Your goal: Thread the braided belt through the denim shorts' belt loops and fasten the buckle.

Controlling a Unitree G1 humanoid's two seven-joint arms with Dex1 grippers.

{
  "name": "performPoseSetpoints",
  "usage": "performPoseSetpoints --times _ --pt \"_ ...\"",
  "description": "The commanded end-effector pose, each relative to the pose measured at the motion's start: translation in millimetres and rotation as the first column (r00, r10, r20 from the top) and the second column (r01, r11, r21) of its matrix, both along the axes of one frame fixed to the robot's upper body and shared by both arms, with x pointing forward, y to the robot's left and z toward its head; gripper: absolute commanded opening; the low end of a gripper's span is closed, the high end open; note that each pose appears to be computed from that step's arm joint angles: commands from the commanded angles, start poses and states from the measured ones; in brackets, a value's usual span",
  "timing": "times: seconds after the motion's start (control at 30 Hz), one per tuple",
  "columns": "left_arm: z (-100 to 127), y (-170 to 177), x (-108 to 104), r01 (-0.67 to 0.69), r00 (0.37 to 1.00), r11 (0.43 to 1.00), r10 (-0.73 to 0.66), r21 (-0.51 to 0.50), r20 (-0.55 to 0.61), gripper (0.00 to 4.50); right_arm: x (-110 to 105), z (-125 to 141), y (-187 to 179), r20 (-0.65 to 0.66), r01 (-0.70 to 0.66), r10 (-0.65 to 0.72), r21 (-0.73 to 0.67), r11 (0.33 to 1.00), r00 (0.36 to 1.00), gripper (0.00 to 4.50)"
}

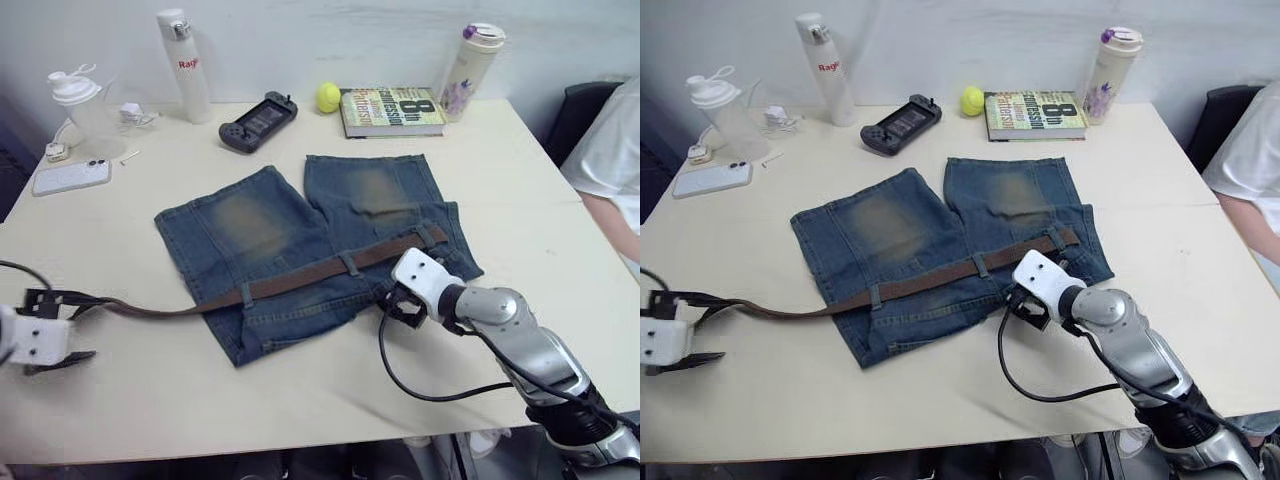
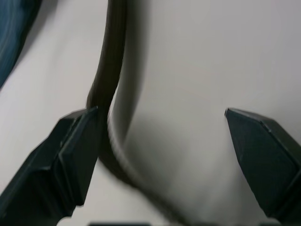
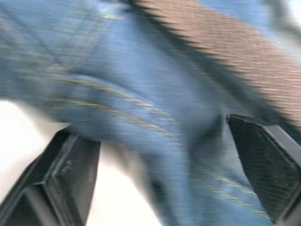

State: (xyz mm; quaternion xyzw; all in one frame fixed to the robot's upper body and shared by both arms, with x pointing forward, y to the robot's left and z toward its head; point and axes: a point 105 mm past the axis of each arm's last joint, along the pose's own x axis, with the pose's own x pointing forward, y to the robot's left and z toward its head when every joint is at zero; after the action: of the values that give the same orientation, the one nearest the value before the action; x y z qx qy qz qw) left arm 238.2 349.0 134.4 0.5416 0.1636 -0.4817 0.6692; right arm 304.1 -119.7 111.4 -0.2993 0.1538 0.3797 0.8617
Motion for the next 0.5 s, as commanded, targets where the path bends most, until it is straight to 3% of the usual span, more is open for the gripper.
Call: performPoseSetpoints --times 0.03,0.13,0.23,0.37,0.5 --pt "1.0 -27.3 6.3 0.091 0.996 0.985 -0.088 -0.146 0.031 4.5 -14.3 23.0 -1.9 -0.011 -0.064 0.065 0.083 0.994 0.998 4.46" --pt "-13.8 -38.3 12.9 0.066 0.996 0.957 -0.081 -0.284 -0.04 4.5 -34.5 55.3 1.4 -0.009 -0.169 0.176 0.218 0.961 0.984 4.46" --pt "-21.1 -49.6 14.5 0.037 0.984 0.892 -0.111 -0.45 -0.14 4.5 -41.7 82.5 -1.6 0.009 -0.192 0.202 0.357 0.914 0.979 4.46" --pt "-8.8 -66.1 31.9 -0.011 0.973 0.755 -0.143 -0.655 -0.182 4.5 -26.2 101.5 -14.9 0.05 -0.116 0.105 0.449 0.886 0.993 4.46" --pt "2.4 -87.3 62.4 -0.171 0.945 0.573 -0.134 -0.802 -0.297 4.5 13.1 96.2 -44.1 0.05 0.105 -0.143 0.455 0.885 0.988 4.46"
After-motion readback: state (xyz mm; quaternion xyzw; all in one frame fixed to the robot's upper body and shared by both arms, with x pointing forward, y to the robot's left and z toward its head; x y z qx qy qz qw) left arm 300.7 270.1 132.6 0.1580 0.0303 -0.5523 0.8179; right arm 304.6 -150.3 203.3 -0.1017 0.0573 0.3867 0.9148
